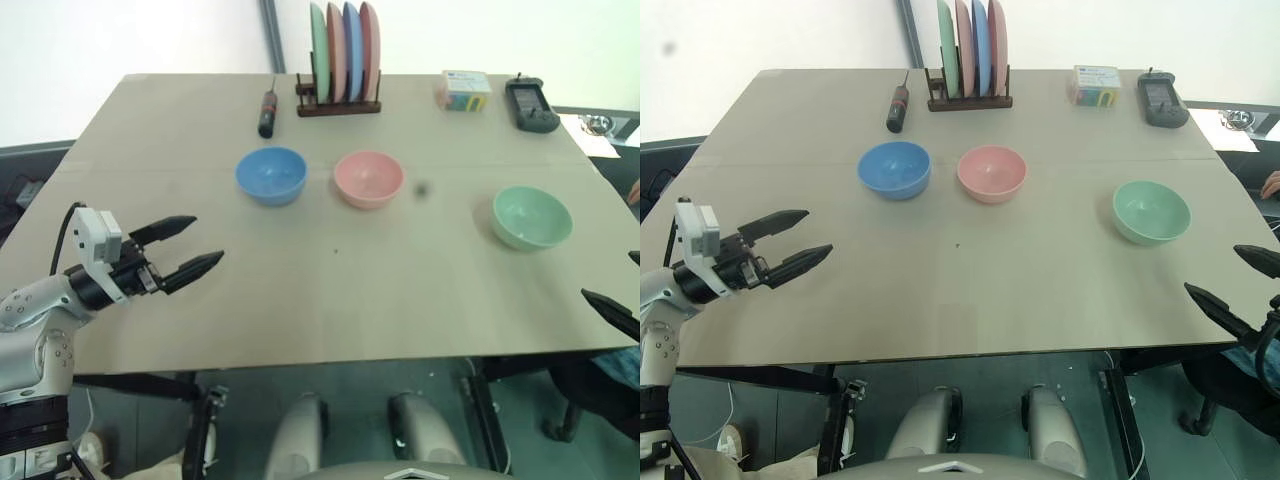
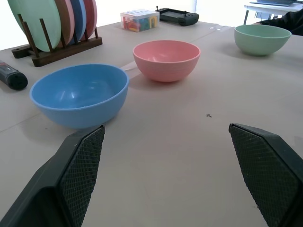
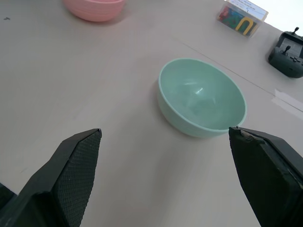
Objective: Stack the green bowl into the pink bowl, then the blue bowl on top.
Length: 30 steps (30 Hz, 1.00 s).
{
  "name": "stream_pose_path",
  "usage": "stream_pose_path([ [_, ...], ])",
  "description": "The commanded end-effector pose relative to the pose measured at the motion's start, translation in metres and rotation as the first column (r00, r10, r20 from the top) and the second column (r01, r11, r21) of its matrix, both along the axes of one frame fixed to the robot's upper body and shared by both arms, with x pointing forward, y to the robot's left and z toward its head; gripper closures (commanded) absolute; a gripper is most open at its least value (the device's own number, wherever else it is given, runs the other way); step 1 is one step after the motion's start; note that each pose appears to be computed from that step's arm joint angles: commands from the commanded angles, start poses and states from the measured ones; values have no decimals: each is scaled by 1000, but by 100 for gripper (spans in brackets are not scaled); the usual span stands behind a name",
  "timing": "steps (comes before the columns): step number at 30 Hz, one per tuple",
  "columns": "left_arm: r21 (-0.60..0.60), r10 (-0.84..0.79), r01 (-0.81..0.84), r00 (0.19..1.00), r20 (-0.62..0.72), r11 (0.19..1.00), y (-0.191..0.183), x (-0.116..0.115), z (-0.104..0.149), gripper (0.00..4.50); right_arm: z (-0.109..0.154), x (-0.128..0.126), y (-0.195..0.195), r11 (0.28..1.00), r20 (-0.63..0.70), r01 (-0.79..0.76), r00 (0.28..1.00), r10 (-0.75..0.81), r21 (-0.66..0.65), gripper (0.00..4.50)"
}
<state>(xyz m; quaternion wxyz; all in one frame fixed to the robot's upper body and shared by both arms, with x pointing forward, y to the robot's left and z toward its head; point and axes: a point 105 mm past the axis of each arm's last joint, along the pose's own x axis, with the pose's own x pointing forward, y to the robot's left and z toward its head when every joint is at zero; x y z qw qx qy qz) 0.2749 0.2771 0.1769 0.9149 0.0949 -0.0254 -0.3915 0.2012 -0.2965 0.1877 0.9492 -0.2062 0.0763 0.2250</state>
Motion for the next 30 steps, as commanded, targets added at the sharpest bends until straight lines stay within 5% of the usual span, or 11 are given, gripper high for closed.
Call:
stream_pose_path([
  [1,3,-14,14,998,57,1000,-6,2,15,4,15,3,6,999,45,-25,999,27,-41,0],
  [9,-57,-18,22,997,72,998,-24,9,21,4,17,34,34,994,101,-81,991,89,-77,0],
  [11,-95,-30,37,997,72,995,-31,9,23,4,15,46,54,988,97,-143,984,147,-51,0],
  [13,-133,-44,55,996,82,990,-38,10,24,4,10,62,77,967,76,-197,975,211,-161,0],
  [22,-216,-151,177,979,134,960,-60,-18,34,4,-6,177,242,829,103,-479,845,524,-290,0],
  [30,-229,-89,122,985,150,966,-55,-44,37,4,-24,214,292,755,66,-520,805,589,-400,0],
])
